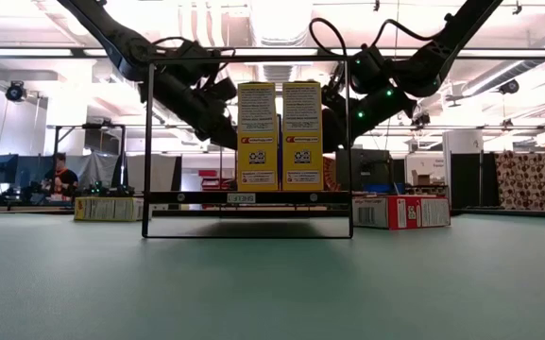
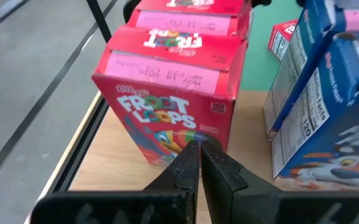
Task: Stack cereal on shelf
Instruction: Put the top red cereal box on the shelf aligned with the other red cereal box, then put the blue cereal box on the shelf aligned with the other blue cereal box
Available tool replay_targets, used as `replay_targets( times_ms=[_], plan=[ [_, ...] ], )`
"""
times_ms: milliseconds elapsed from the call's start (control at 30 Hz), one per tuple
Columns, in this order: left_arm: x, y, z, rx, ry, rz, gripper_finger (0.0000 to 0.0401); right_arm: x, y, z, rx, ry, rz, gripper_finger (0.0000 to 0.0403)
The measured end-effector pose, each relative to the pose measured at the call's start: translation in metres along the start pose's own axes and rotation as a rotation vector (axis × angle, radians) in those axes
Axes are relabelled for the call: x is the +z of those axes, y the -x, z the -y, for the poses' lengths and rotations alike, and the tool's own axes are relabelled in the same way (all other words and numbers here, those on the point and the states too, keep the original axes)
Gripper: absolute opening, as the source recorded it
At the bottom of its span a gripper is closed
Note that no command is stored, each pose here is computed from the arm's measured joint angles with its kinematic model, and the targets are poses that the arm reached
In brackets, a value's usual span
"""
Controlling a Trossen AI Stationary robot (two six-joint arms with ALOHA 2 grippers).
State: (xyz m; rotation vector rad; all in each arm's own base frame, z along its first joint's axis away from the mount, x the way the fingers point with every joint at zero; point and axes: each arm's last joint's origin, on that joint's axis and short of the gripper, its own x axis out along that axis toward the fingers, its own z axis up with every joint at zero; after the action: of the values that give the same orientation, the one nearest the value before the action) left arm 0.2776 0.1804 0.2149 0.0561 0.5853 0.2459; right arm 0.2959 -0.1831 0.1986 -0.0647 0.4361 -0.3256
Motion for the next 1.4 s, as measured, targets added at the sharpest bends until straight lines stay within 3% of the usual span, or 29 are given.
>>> replay_targets(
  times_ms=[500,1400],
  plan=[
    [0.002,-0.001,0.003,-0.006,-0.008,0.009,0.0,-0.001,0.002,0.0,-0.027,0.003,-0.036,0.0038],
    [0.001,-0.001,0.004,-0.008,0.008,0.01,0.0,0.028,0.051,-0.003,-0.025,-0.064,-0.041,0.0038]
  ],
)
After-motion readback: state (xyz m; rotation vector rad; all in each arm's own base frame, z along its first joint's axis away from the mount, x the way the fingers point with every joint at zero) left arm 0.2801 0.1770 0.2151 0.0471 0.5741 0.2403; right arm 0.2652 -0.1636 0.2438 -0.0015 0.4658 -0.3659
